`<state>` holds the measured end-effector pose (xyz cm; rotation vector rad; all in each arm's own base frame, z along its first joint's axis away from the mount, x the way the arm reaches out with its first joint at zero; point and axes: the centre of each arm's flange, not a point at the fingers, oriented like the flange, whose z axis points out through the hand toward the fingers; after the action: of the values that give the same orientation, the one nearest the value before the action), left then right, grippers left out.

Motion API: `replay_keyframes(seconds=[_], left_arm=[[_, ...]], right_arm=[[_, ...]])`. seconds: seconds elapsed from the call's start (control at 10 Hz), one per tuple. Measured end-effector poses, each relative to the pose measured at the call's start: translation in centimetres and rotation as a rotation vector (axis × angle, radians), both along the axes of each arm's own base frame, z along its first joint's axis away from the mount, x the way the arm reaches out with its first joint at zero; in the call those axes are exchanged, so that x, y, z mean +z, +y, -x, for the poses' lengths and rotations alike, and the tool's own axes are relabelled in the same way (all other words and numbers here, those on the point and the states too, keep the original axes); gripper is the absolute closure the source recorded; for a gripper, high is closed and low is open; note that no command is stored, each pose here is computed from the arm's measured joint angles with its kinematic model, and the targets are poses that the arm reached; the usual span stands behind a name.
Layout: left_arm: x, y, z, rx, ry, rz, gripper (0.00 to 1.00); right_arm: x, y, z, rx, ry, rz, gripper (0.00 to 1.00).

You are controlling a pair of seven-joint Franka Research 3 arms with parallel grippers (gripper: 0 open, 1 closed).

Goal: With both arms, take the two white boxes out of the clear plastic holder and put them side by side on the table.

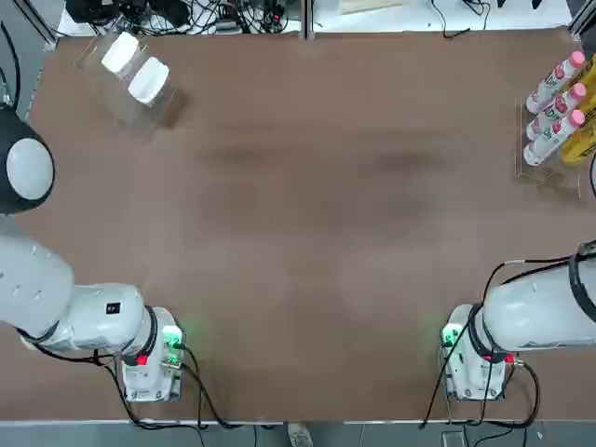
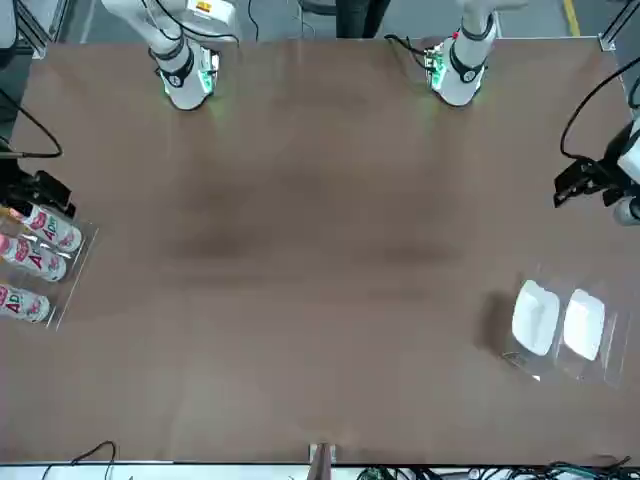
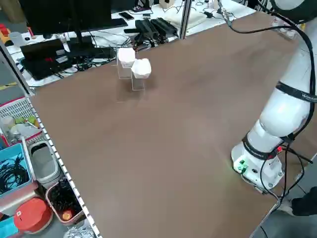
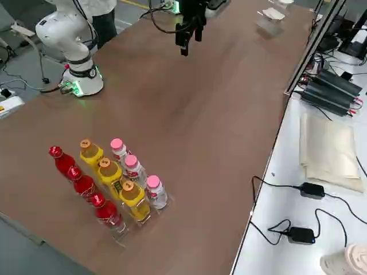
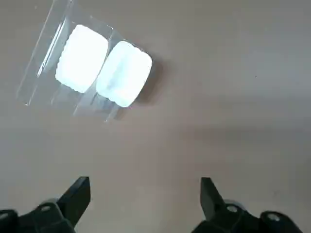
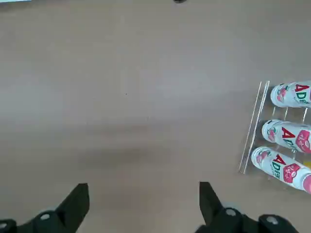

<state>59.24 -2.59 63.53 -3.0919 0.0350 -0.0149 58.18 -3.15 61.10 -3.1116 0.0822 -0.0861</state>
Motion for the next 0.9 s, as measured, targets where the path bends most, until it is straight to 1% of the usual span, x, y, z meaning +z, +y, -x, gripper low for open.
replay_keyframes(seconds=[0.2, 0.4, 0.5, 0.7, 0.8, 0.9], left_arm=[[-0.3, 0.4, -0.3, -0.020, -0.011, 0.000, 0.00], [-1.2, 0.5, -1.0, -0.100, -0.009, 0.000, 0.00], [-2.2, 0.5, -1.7, -0.161, -0.009, 0.001, 0.00], [-6.0, 0.2, -3.7, -0.330, 0.005, 0.006, 0.00], [-8.9, -0.4, -4.8, -0.383, 0.004, 0.008, 0.00], [-12.2, -1.2, -5.7, -0.420, -0.019, -0.016, 0.00]], right_arm=[[0.0, 0.3, 0.0, 0.006, 0.000, 0.000, 0.00], [0.0, 0.8, 0.0, 0.015, -0.001, -0.001, 0.00], [0.0, 0.9, 0.0, 0.017, -0.001, -0.001, 0.00], [0.0, 1.0, -0.1, 0.018, -0.001, -0.001, 0.00], [0.0, 1.0, -0.1, 0.018, -0.001, -0.001, 0.00], [0.0, 1.0, -0.1, 0.019, -0.001, -0.001, 0.00]])
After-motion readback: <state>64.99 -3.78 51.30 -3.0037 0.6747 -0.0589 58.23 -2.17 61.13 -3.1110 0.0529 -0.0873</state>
